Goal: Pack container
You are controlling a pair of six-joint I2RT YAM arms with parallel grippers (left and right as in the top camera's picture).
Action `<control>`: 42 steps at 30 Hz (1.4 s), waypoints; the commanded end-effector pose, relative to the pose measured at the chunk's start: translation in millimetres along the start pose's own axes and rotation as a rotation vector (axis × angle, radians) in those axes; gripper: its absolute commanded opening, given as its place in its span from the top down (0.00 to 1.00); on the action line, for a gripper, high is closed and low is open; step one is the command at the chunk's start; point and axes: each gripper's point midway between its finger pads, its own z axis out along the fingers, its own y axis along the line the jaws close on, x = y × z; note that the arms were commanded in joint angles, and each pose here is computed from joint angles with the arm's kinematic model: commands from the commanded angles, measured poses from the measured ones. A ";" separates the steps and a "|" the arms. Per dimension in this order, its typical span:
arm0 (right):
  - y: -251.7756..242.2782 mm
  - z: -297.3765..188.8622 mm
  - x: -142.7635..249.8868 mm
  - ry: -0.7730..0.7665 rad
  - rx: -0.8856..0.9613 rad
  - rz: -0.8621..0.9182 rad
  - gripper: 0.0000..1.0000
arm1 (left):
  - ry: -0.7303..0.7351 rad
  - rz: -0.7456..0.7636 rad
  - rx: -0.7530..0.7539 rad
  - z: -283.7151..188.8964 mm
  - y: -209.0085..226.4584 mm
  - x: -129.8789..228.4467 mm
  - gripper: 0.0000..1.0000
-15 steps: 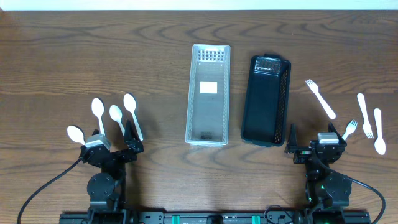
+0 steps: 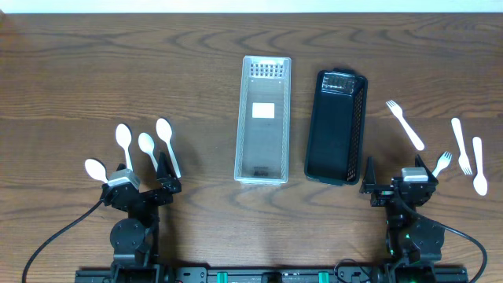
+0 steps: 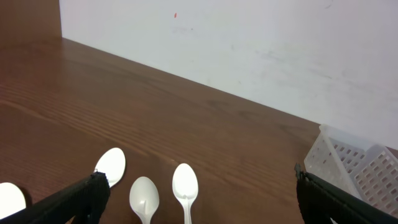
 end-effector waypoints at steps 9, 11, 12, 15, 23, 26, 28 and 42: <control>2.5 0.0 1.4 0.004 -0.011 0.005 0.01 | 0.048 0.022 -0.017 1.0 5.3 17.0 0.02; 2.5 0.0 1.4 0.004 -0.011 0.005 0.01 | 0.048 0.022 -0.017 1.0 5.3 17.0 0.02; 2.5 0.0 1.4 0.004 -0.011 0.005 0.01 | 0.048 0.022 -0.017 1.0 5.3 17.0 0.02; 2.5 0.0 1.4 0.004 -0.011 0.005 0.01 | 0.048 0.022 -0.017 1.0 5.3 17.0 0.02; 2.5 0.0 1.4 0.004 -0.011 0.005 0.01 | 0.048 0.022 -0.017 1.0 5.3 17.0 0.02; 2.5 0.0 1.4 0.004 -0.011 0.005 0.01 | 0.048 0.022 -0.017 1.0 5.3 17.0 0.02; 2.5 0.0 1.4 0.004 -0.011 0.005 0.01 | 0.048 0.022 -0.017 1.0 5.3 17.0 0.02; 11.5 -0.3 0.6 0.002 -0.063 0.065 0.01 | 0.047 0.023 -0.018 1.0 5.6 16.9 0.02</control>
